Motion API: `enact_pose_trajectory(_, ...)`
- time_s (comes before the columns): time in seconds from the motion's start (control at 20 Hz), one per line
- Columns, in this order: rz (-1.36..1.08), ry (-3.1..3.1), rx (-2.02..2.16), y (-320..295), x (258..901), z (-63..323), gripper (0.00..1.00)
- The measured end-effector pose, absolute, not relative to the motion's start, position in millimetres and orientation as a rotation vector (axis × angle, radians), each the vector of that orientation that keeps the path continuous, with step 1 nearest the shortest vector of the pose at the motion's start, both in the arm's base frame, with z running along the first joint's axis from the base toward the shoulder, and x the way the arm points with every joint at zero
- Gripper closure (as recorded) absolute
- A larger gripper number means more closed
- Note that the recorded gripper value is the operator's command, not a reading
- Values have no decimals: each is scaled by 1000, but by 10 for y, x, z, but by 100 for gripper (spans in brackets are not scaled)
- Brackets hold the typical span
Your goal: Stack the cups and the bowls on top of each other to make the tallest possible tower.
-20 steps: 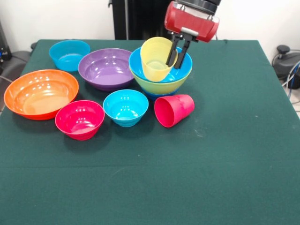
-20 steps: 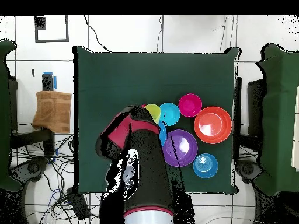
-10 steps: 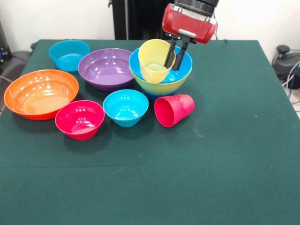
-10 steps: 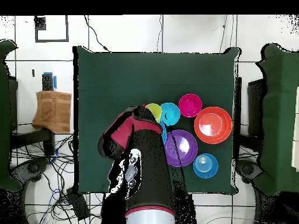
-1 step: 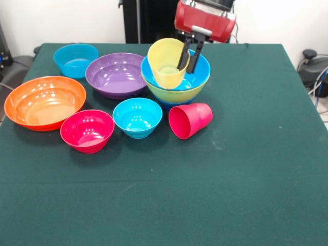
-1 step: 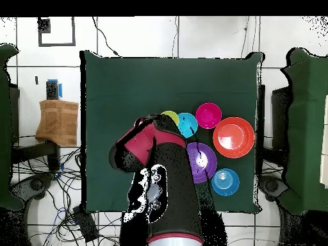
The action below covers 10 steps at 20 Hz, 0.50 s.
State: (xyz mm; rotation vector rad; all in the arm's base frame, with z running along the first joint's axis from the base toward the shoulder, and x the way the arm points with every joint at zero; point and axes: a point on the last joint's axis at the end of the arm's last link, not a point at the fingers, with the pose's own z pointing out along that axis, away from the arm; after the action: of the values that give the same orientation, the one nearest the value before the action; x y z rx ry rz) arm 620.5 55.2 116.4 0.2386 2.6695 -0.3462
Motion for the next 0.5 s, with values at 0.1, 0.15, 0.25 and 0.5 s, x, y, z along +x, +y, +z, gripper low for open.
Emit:
enact_pose_trajectory(0.1, -313, 2650, 299, 520, 6295, 1298, 100)
enact_pose_trajectory(0.15, -302, 2642, 317, 505, 6327, 1350, 100)
enact_pose_trajectory(0.25, -296, 2615, 340, 451, 6386, 1498, 100)
enact_pose_trajectory(0.5, -313, 2574, 256, 538, 6354, 1590, 100)
